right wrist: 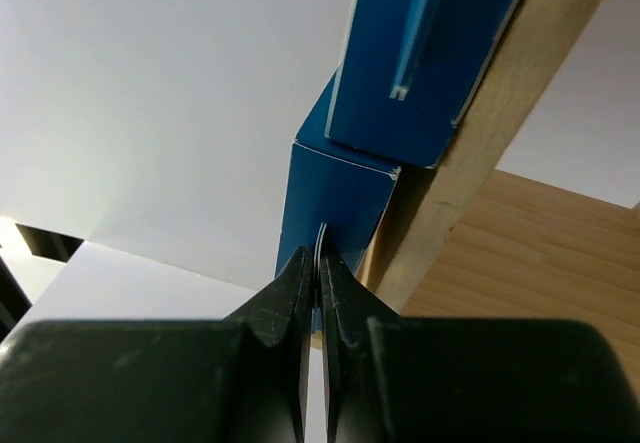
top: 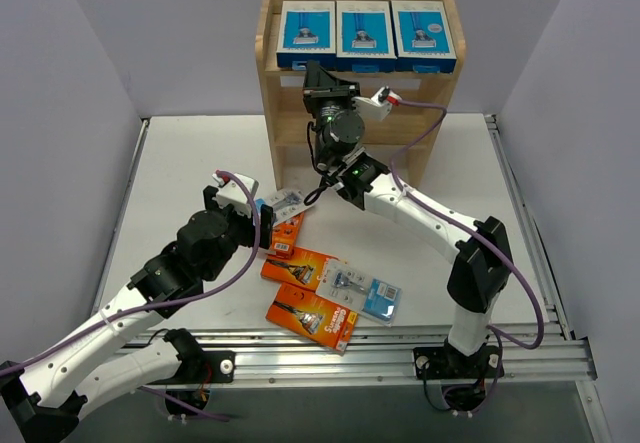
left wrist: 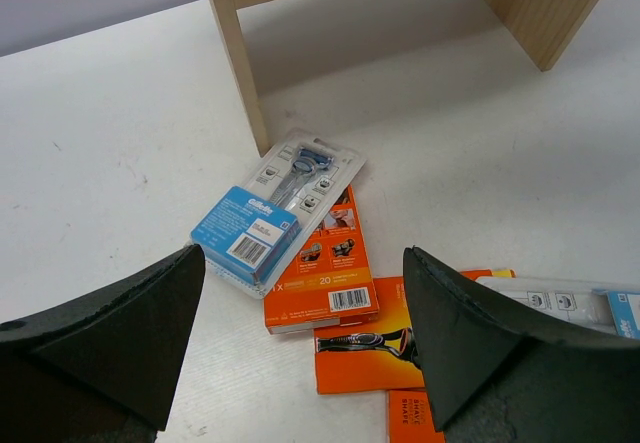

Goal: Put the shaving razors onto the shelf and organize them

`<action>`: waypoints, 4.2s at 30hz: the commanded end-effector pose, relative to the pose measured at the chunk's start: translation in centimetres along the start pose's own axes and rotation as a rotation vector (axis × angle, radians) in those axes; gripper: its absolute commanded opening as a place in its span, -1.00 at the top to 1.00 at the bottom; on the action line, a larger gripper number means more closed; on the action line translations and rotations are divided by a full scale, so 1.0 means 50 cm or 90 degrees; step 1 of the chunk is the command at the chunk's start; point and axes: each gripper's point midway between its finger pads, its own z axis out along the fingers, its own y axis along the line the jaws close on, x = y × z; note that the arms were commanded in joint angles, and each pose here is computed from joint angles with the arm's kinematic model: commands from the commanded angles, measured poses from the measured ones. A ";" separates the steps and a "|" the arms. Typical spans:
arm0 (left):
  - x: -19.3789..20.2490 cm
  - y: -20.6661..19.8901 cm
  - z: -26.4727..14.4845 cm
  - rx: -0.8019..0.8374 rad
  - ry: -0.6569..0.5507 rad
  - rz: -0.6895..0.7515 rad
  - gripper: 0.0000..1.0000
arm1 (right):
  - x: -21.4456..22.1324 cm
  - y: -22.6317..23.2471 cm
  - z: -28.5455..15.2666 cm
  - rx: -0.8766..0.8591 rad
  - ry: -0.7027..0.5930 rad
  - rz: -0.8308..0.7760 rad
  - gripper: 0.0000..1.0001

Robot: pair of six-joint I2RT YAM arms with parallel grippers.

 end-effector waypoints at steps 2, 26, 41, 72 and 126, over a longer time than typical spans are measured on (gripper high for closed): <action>-0.010 0.003 -0.001 -0.007 -0.008 0.007 -0.79 | -0.039 0.019 0.012 -0.007 -0.070 0.027 1.00; -0.004 0.000 0.002 -0.010 0.001 0.015 -0.79 | -0.042 -0.009 0.018 0.022 -0.096 0.008 1.00; -0.004 0.001 0.001 -0.010 0.002 0.015 -0.78 | -0.036 -0.008 0.016 0.019 -0.087 0.008 0.64; -0.006 0.012 -0.002 -0.032 -0.005 0.029 -0.78 | -0.062 0.009 -0.025 0.007 -0.073 -0.002 -0.21; -0.024 0.085 -0.012 -0.152 -0.025 0.072 -0.92 | -0.191 -0.544 -0.669 0.321 0.660 -0.504 -0.36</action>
